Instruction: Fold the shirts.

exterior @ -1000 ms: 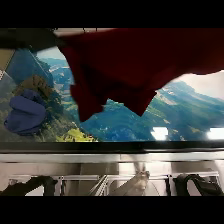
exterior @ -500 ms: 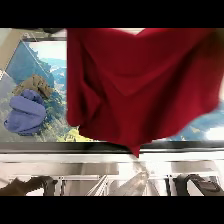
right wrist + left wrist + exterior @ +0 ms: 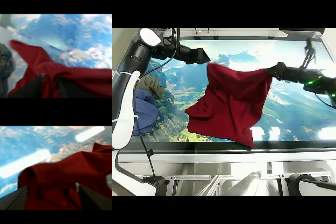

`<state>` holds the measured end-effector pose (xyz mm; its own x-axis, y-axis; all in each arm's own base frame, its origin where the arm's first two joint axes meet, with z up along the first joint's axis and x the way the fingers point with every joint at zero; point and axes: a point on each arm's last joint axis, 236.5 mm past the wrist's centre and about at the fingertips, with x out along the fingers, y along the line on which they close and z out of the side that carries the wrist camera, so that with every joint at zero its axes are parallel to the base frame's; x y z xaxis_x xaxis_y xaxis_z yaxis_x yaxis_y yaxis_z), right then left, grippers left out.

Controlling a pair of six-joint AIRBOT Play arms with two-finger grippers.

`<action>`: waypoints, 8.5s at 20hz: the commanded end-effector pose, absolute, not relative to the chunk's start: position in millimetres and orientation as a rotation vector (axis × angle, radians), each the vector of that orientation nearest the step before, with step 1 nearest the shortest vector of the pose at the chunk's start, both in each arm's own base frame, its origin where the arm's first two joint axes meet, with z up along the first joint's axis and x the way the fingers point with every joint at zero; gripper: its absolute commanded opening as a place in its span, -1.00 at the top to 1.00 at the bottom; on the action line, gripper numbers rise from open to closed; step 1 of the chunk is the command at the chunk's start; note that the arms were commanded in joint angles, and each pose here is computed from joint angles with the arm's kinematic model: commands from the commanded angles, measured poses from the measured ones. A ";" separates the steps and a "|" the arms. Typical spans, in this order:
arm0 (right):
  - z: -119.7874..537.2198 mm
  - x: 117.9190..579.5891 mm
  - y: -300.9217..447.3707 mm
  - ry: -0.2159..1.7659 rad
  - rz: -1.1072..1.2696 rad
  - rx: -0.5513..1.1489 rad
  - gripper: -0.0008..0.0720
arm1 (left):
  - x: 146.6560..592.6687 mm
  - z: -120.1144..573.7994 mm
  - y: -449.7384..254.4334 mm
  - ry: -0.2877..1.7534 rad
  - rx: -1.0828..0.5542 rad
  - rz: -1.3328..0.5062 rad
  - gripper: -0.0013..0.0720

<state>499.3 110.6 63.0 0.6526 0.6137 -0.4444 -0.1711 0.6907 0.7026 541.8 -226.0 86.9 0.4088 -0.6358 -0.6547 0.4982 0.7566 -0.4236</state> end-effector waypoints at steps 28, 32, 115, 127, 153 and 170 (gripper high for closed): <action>-103.7 512.6 68.6 1.156 0.430 0.608 0.37 | 297.3 -118.3 -150.7 1.664 -0.501 -0.462 -0.92; -90.8 518.5 78.9 1.124 0.456 0.692 0.93 | 295.6 -117.1 -152.1 1.671 -0.507 -0.468 0.47; -29.0 509.6 61.1 0.913 0.469 0.811 -0.80 | 516.9 53.5 -101.2 1.022 -0.712 -0.688 0.05; 26.9 387.1 8.6 1.024 0.605 0.861 0.05 | 423.2 -61.2 13.8 1.547 -0.486 -0.313 0.06; -50.6 308.5 -42.7 1.249 0.308 0.938 0.05 | 424.2 -99.2 -56.7 1.464 -0.389 -0.784 0.89; -115.4 296.5 25.0 1.364 0.277 0.875 0.05 | 421.4 -97.9 -57.5 1.474 -0.395 -0.791 0.89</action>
